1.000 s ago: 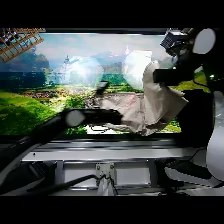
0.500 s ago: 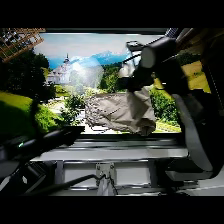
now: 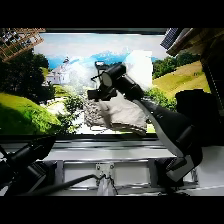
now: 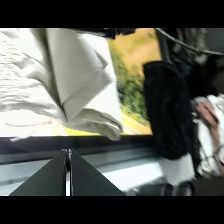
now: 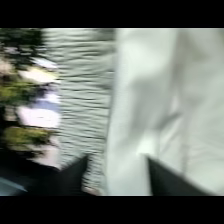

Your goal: Fold the clothes and pants, and hang the long-sleeved shirts on hangers.

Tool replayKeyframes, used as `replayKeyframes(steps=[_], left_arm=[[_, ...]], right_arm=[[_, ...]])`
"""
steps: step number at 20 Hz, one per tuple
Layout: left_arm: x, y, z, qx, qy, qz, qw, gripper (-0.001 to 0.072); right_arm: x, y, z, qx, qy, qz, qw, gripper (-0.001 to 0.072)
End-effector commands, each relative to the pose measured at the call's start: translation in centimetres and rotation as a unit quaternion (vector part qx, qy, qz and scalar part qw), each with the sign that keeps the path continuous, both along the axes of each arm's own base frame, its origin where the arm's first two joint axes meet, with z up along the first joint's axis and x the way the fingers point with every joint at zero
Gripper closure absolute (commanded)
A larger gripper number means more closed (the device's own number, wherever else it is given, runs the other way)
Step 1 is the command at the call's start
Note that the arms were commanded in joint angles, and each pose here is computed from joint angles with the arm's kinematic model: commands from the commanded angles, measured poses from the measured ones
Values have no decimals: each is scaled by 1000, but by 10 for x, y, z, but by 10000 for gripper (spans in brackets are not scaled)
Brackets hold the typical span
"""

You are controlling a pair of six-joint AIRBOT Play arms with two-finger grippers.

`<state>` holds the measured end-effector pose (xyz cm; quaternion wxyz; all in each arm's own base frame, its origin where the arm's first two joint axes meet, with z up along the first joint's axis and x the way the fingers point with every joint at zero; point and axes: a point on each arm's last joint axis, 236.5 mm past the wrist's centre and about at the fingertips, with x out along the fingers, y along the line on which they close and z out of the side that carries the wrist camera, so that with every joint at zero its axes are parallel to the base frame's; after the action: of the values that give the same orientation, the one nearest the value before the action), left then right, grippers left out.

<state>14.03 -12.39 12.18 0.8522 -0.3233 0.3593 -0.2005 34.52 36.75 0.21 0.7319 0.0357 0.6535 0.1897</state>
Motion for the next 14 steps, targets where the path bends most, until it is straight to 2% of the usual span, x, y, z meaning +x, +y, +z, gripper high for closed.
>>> replayKeyframes(steps=[1, 3, 7, 9, 12, 14], left_arm=[[9, 23, -5, 22, -3, 47, 999, 700], [13, 28, -5, 30, -9, 56, 998, 699], [16, 31, -14, 32, 2, 70, 997, 700], [16, 30, -23, 36, 11, 69, 997, 700], [17, 29, -33, 48, 19, 67, 996, 699], [20, 29, -41, 59, 30, 68, 995, 699]], right_arm=[[-7, 42, -4, 61, 7, 4, 998, 193], [-6, 29, 0, 41, -5, 27, 999, 193], [29, -57, 12, -88, -66, 48, 993, 212], [55, -116, 29, -143, -87, 24, 986, 212], [88, -203, 62, -146, -105, -72, 981, 217], [100, -270, 78, -137, -118, -148, 972, 312]])
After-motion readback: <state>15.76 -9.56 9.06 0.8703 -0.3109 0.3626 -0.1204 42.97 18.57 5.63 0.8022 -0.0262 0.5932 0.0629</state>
